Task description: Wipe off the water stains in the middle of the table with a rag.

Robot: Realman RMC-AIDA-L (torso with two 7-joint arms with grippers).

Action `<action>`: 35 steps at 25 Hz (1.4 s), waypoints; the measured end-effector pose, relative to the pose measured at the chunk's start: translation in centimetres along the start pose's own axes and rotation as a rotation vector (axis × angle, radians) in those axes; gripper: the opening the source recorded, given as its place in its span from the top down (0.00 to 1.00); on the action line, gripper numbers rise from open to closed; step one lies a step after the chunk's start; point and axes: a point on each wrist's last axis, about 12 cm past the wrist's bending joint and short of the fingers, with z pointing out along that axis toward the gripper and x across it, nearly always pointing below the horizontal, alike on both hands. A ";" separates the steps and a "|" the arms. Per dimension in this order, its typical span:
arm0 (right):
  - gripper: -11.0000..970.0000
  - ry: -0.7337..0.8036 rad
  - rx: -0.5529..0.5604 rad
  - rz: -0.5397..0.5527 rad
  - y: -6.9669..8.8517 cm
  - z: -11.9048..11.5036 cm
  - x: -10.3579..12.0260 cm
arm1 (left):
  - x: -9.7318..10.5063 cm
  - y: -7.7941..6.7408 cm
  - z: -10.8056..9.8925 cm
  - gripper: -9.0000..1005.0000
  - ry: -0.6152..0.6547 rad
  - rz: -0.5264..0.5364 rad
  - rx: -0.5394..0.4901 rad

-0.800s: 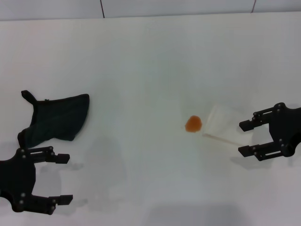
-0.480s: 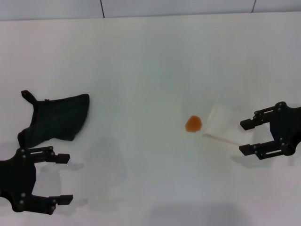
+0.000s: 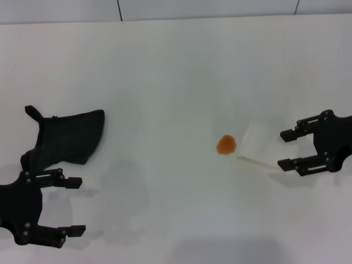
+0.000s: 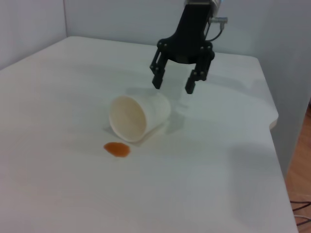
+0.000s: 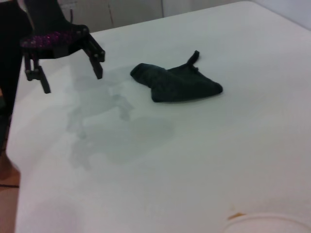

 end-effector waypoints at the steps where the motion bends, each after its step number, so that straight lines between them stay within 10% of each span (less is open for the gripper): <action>1: 0.30 0.002 0.009 -0.004 -0.1 0.0 -0.1 | 0.0 0.0 0.0 0.12 0.000 0.001 0.000; 35: 0.10 0.547 0.032 0.041 -3.3 6.1 -9.1 | -1.1 1.7 0.6 0.12 0.024 0.048 -0.023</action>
